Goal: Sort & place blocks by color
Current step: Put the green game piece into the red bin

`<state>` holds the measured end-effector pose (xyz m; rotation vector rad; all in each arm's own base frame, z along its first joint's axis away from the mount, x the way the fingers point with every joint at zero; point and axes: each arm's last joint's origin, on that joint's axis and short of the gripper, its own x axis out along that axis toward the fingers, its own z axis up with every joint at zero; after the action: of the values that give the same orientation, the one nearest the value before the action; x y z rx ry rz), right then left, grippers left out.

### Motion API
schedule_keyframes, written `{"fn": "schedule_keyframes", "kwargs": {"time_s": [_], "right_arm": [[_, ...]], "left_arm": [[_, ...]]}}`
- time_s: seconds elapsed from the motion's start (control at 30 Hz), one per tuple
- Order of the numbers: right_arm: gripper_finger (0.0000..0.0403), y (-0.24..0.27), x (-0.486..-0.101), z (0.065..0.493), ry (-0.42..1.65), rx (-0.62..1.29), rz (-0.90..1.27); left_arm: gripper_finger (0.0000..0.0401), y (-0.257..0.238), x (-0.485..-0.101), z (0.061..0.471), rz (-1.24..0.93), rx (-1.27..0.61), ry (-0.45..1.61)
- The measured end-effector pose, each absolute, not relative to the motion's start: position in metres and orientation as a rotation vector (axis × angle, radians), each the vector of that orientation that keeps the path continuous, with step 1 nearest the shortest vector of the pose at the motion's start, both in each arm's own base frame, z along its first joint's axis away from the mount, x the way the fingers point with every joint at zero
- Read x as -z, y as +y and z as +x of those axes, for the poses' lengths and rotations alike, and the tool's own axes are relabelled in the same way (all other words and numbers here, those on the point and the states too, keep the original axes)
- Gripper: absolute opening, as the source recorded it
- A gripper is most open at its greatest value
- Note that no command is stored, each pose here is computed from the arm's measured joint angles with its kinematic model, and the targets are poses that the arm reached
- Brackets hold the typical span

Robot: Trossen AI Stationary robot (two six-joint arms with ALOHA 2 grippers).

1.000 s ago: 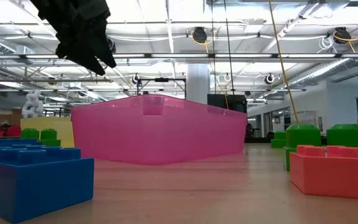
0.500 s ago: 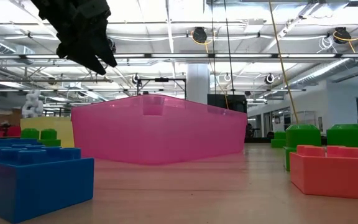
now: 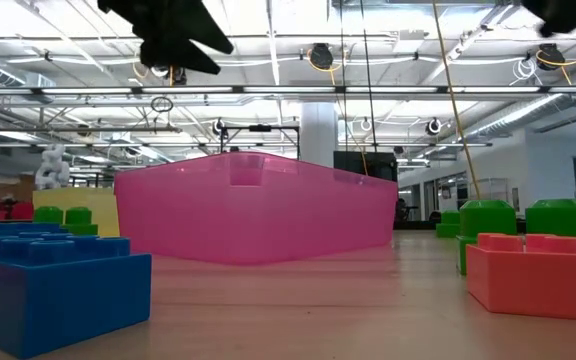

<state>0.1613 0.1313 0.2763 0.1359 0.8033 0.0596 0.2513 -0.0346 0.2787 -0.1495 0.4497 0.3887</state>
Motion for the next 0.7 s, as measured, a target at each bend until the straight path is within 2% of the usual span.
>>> {"fn": "schedule_keyframes", "kwargs": {"time_s": [0.07, 0.23, 0.5, 0.7], "right_arm": [[0.0274, 0.127, -0.276, 0.165, 0.781, 0.002, 0.123], [0.0274, 0.123, -0.258, 0.180, 0.876, 0.086, 0.093], [0.0274, 0.142, -0.206, 0.220, 1.124, -0.066, 0.092], [0.0274, 0.144, -0.194, 0.233, 1.127, -0.043, 0.139]], "left_arm": [[0.0276, -0.036, -0.278, 0.252, -0.161, -0.350, 0.460], [0.0276, -0.045, -0.276, 0.253, -0.178, -0.279, 0.479], [0.0276, -0.052, -0.270, 0.254, -0.152, -0.262, 0.510], [0.0276, -0.048, -0.272, 0.255, -0.177, -0.286, 0.495]]}}
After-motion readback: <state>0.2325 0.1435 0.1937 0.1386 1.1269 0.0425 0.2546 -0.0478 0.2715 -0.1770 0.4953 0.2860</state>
